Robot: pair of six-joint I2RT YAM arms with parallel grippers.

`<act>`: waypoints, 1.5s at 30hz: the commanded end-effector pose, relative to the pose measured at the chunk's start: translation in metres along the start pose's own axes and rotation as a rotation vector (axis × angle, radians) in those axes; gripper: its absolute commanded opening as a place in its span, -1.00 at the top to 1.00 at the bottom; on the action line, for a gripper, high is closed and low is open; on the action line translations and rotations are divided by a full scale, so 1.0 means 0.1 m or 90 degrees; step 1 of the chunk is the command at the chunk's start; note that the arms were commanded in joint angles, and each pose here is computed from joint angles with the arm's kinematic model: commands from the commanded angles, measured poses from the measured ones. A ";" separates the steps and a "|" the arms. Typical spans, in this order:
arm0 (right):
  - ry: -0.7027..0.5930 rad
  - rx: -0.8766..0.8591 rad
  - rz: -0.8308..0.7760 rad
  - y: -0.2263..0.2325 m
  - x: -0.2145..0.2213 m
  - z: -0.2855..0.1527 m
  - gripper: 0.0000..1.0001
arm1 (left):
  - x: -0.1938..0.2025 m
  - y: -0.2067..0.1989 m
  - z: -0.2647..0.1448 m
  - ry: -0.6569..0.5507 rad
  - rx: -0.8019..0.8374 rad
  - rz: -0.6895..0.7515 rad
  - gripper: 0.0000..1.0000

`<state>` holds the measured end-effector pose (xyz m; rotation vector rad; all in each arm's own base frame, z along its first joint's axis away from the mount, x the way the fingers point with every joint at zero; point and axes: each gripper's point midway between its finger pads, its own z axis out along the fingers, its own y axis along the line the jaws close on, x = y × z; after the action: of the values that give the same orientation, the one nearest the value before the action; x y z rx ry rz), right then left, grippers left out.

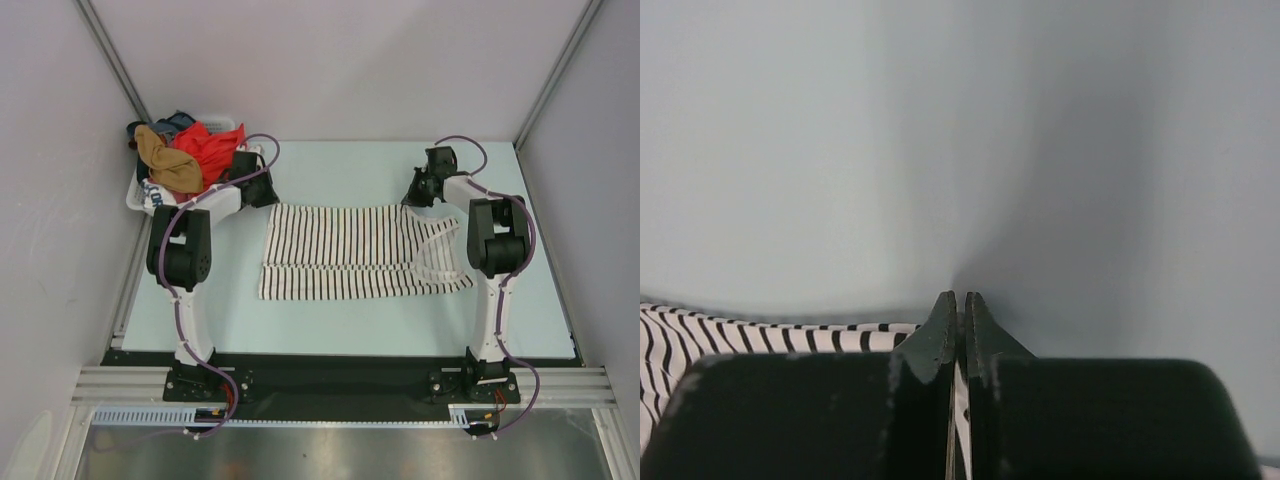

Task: Fold and stack the tank tops
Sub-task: Fold the tank top

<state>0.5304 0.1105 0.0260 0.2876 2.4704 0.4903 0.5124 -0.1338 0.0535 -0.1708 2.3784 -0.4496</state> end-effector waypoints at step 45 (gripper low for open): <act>-0.250 -0.047 -0.063 0.13 0.16 -0.89 0.99 | 0.27 -0.06 -0.65 -0.098 0.045 0.006 0.99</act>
<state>0.4649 0.1062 0.0707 0.2155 2.1394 0.4871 0.4466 -0.1241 0.0587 -0.1634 2.2912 -0.4643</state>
